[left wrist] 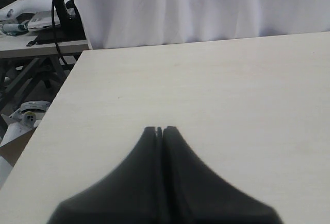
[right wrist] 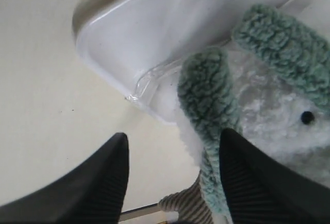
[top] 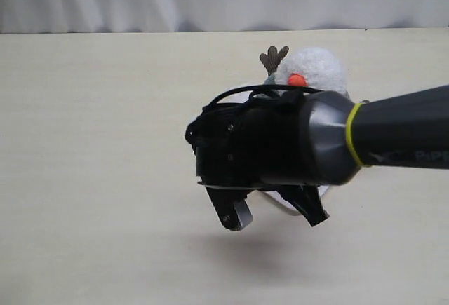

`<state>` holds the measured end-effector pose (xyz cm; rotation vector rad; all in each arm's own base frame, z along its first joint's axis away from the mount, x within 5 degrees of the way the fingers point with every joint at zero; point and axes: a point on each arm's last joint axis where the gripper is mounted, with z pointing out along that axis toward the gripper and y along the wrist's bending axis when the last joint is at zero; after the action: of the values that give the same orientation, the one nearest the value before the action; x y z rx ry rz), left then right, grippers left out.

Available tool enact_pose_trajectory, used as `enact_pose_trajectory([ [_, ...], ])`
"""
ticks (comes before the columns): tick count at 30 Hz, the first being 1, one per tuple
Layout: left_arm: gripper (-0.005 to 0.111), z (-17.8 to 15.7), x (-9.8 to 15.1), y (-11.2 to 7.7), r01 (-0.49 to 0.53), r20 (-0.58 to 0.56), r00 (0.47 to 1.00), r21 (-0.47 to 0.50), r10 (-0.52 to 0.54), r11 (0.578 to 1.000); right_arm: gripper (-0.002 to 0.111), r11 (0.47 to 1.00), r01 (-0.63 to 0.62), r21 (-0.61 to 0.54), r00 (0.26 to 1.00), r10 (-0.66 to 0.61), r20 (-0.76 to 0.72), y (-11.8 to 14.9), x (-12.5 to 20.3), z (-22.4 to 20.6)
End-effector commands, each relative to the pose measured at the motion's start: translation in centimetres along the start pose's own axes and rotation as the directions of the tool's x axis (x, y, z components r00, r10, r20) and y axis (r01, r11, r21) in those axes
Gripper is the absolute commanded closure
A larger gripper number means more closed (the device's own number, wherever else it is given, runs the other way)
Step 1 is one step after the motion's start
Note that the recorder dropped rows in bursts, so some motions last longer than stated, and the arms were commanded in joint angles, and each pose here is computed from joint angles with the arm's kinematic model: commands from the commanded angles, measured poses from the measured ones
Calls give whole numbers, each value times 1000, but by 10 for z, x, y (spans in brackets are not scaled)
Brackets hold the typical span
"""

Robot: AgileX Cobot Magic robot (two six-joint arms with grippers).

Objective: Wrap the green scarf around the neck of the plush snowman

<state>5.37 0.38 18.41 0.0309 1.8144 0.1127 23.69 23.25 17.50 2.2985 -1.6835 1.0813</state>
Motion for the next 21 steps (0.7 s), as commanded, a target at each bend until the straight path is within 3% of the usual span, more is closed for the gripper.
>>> enact_pose_trajectory([
  [1,107,0,0,0,4,7,1000,-4,-4,1000,57,995,-10,95,1000,10,-1,-1,1,6],
  [4,107,0,0,0,4,7,1000,-4,-4,1000,57,987,-44,154,999,45,-2,-4,2,9],
  [11,107,0,0,0,4,7,1000,-4,-4,1000,59,991,-60,122,998,56,40,-2,2,23],
  [21,107,0,0,0,4,7,1000,-4,-4,1000,94,990,-85,109,996,84,6,-5,5,39],
])
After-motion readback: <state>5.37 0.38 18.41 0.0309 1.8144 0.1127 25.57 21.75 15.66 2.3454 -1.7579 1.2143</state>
